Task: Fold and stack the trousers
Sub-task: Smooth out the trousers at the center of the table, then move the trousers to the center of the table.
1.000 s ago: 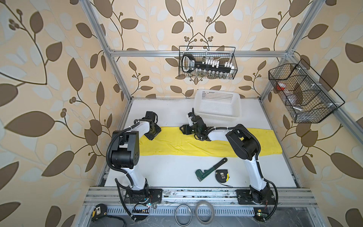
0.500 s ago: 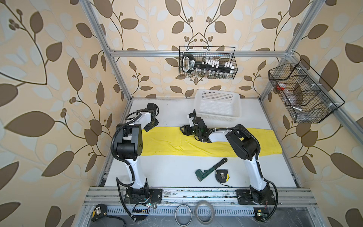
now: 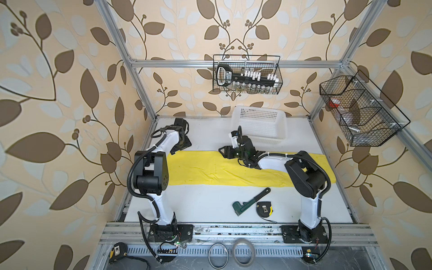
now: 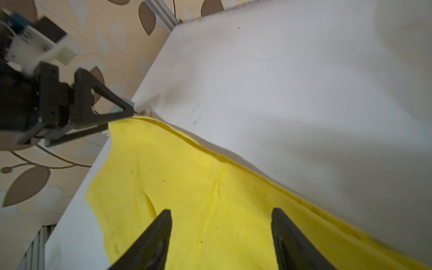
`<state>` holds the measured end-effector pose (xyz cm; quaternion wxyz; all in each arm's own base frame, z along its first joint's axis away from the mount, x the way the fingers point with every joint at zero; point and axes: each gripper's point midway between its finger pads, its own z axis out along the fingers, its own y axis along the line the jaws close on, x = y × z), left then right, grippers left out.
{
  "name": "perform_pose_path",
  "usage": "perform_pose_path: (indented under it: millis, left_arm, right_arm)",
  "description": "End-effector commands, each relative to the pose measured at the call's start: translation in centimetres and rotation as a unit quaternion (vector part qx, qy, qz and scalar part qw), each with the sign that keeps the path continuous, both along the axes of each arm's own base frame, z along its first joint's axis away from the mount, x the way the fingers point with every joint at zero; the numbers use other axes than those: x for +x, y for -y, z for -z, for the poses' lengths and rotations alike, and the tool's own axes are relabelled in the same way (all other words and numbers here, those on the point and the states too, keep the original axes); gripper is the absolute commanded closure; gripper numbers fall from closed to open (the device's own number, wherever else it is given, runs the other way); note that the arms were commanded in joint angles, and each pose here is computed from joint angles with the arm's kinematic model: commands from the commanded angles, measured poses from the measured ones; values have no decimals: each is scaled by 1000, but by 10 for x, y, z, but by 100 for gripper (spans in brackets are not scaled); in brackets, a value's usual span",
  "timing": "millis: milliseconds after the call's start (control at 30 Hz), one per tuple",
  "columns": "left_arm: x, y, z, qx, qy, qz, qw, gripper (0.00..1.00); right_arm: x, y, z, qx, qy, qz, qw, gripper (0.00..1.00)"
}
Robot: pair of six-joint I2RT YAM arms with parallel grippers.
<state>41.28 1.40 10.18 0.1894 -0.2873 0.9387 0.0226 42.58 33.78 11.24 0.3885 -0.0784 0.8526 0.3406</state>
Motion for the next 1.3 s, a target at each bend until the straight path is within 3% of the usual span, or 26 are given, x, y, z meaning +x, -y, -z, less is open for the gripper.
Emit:
perform_pose_path:
  millis: [0,67,300,567,767,967,1267]
  left_arm:
    - [-45,18,-5,-46,-33,16,998,20]
    - [-64,8,2,-25,-51,1,998,17]
    - [-97,5,22,-41,-87,16,995,14]
    - [-97,-11,15,-73,-69,6,995,11]
    - [-103,-53,11,-67,-63,-37,995,8]
    - [-109,-83,9,-56,-55,-78,994,7]
    - [-107,-86,29,-66,-83,-79,991,8]
  right_arm:
    - [-16,17,-12,10,-8,3,1000,31]
    - [-32,24,-12,-2,-14,-1,1000,31]
    - [-86,75,24,-86,-73,23,993,30]
    - [-130,132,84,-140,-172,85,971,30]
    - [-156,162,114,-186,-221,131,948,29]
    - [-186,195,126,-196,-254,176,931,29]
    - [-191,200,120,-174,-250,178,936,29]
